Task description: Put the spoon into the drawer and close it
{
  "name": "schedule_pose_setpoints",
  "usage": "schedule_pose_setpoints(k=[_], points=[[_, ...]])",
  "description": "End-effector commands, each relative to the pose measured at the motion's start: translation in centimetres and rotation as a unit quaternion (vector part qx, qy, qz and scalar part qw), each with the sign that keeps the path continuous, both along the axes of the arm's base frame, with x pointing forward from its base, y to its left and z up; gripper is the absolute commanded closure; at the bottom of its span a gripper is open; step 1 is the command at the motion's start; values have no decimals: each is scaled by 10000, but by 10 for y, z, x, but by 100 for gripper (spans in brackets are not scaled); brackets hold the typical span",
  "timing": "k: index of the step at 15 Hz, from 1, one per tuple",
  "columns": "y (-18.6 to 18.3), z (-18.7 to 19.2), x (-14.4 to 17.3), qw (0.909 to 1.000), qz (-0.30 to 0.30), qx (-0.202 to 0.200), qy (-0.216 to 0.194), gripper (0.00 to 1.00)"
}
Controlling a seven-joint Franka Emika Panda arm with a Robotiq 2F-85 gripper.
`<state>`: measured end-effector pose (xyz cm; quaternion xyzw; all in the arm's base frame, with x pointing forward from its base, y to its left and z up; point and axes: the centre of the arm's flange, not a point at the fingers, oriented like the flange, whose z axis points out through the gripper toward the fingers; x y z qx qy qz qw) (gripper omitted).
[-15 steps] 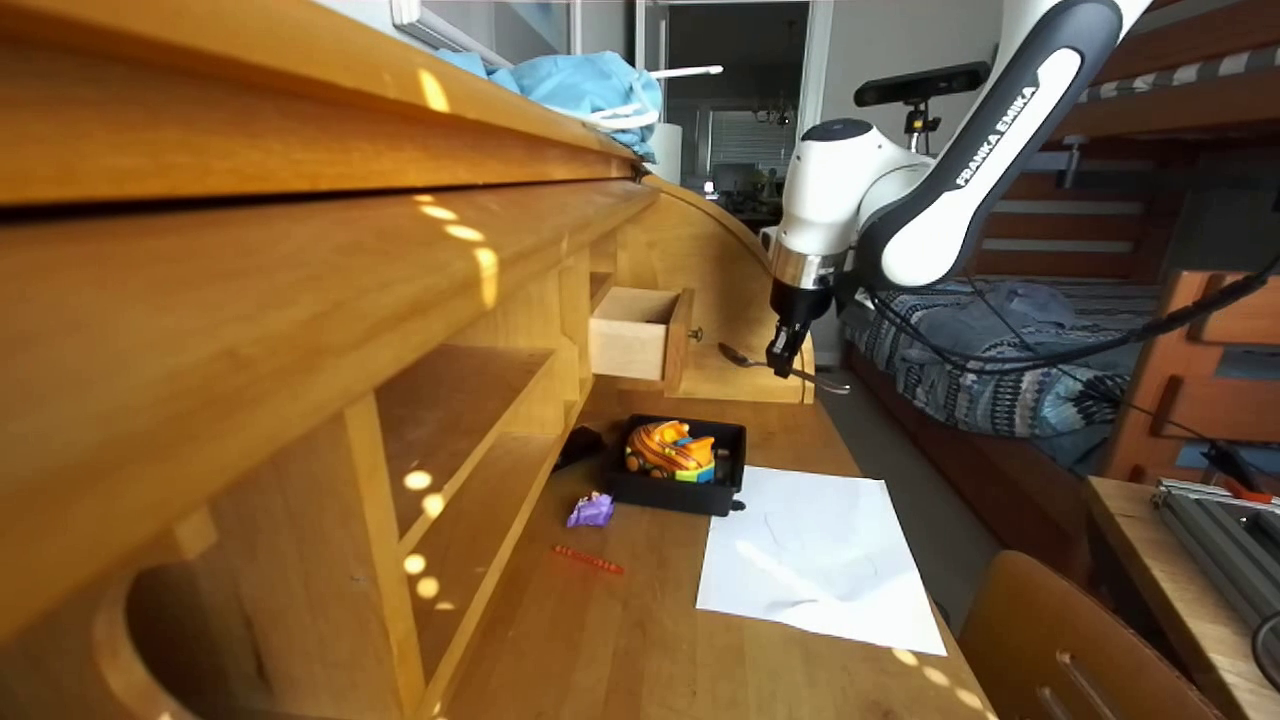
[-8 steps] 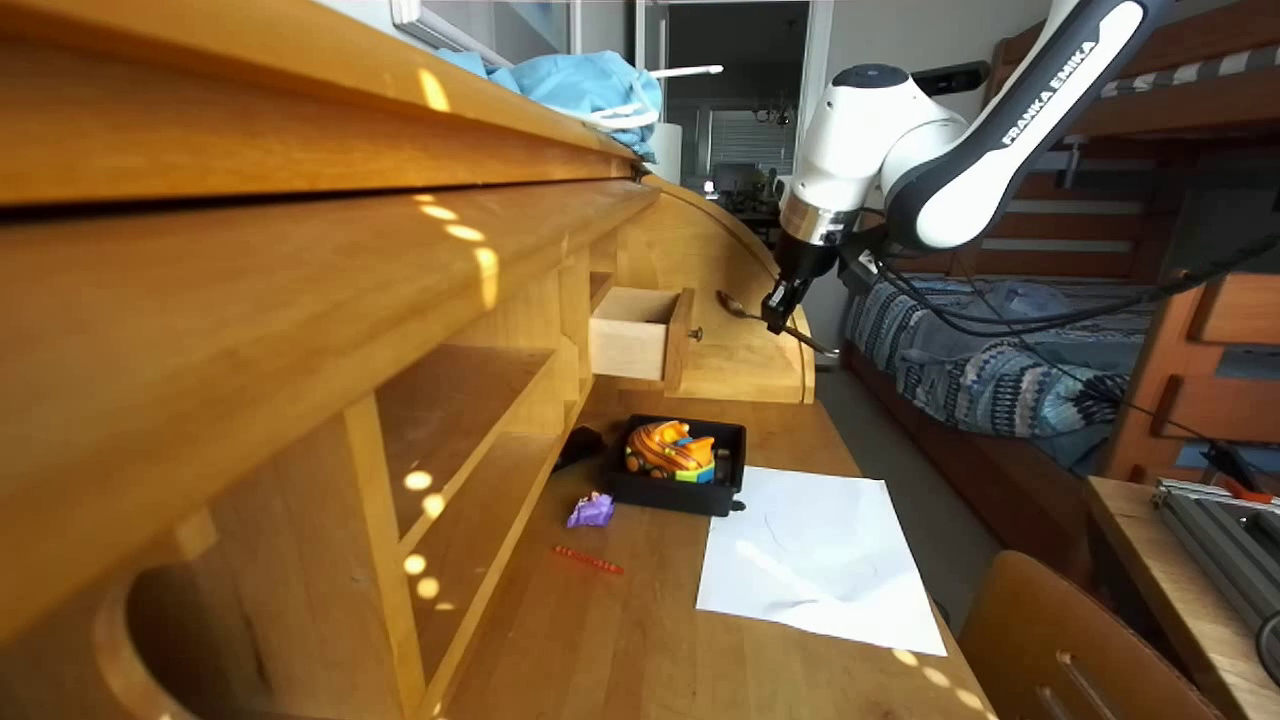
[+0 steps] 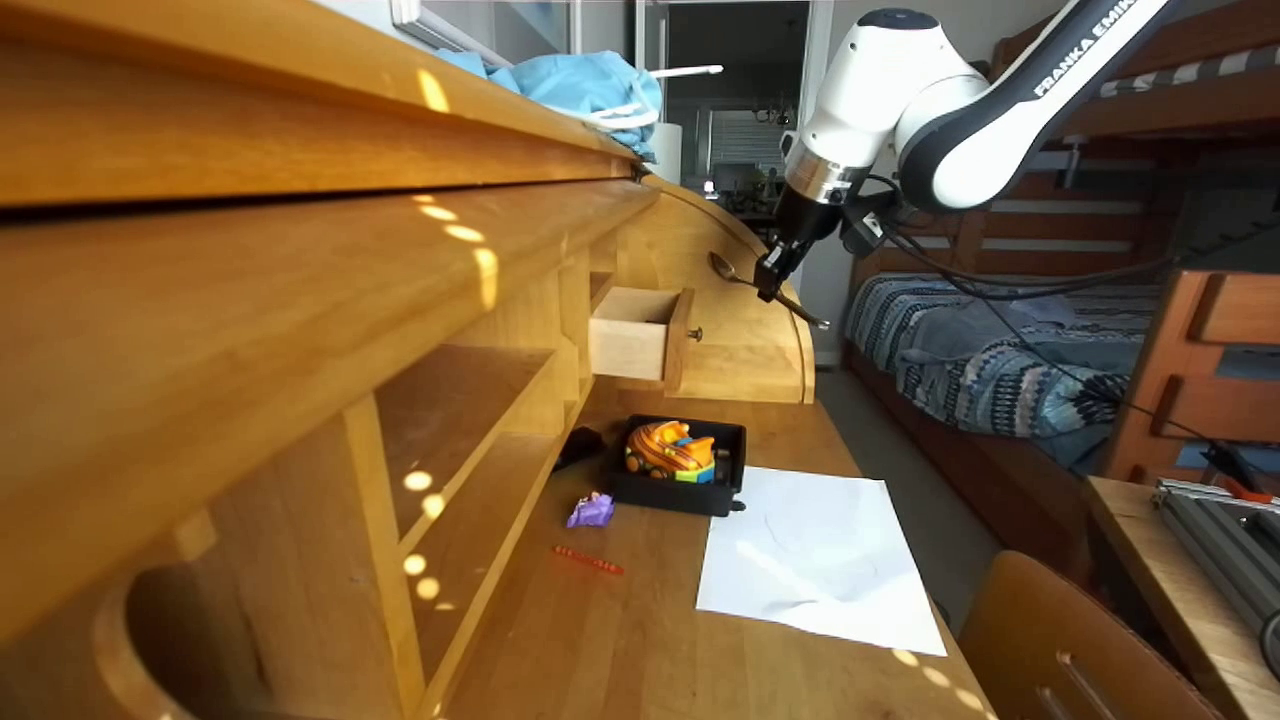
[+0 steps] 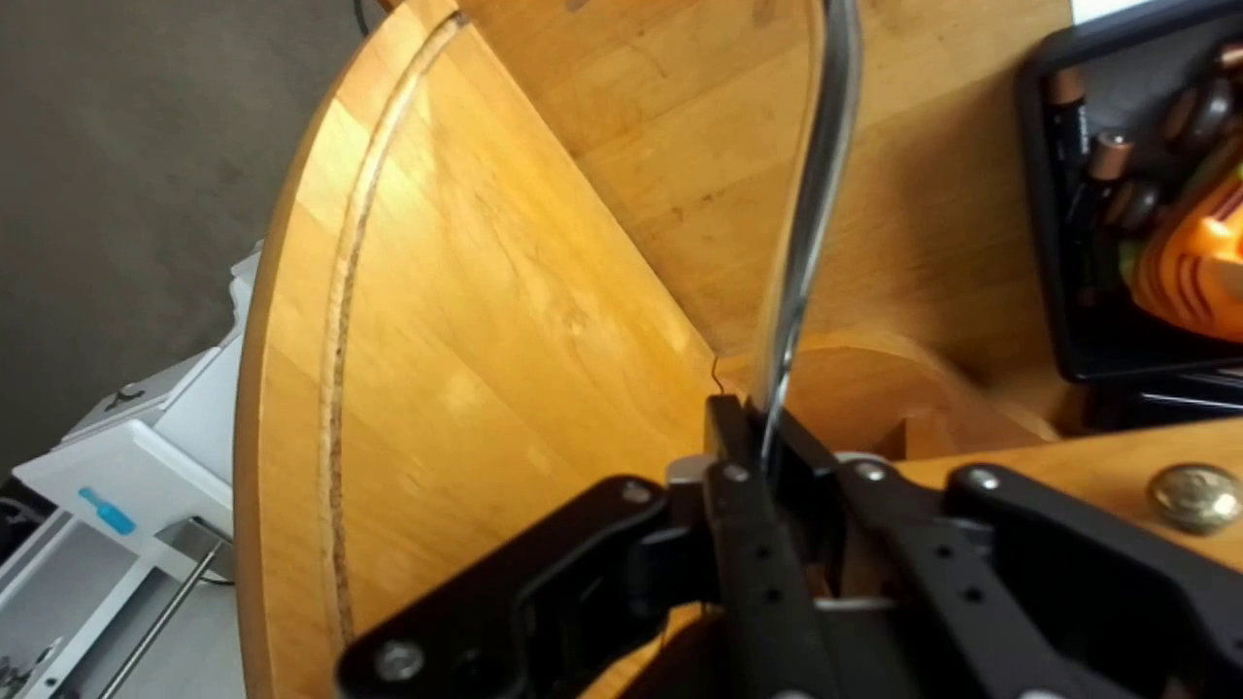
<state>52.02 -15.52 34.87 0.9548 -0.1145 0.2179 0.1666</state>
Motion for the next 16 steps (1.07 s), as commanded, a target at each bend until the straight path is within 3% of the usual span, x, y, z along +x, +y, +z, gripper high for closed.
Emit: schedule_pose_setpoints(k=[1,6,7,12,13,16], points=[[9,41,7,9988,147,449,-159,98],[30,66,22,9915,816,1012,52,98],[44,49,15,9944,613,855,-100,93],[48,54,18,9924,797,941,-17,93],[48,54,18,9924,795,940,-16,98],[52,51,20,9837,890,1562,39,98]])
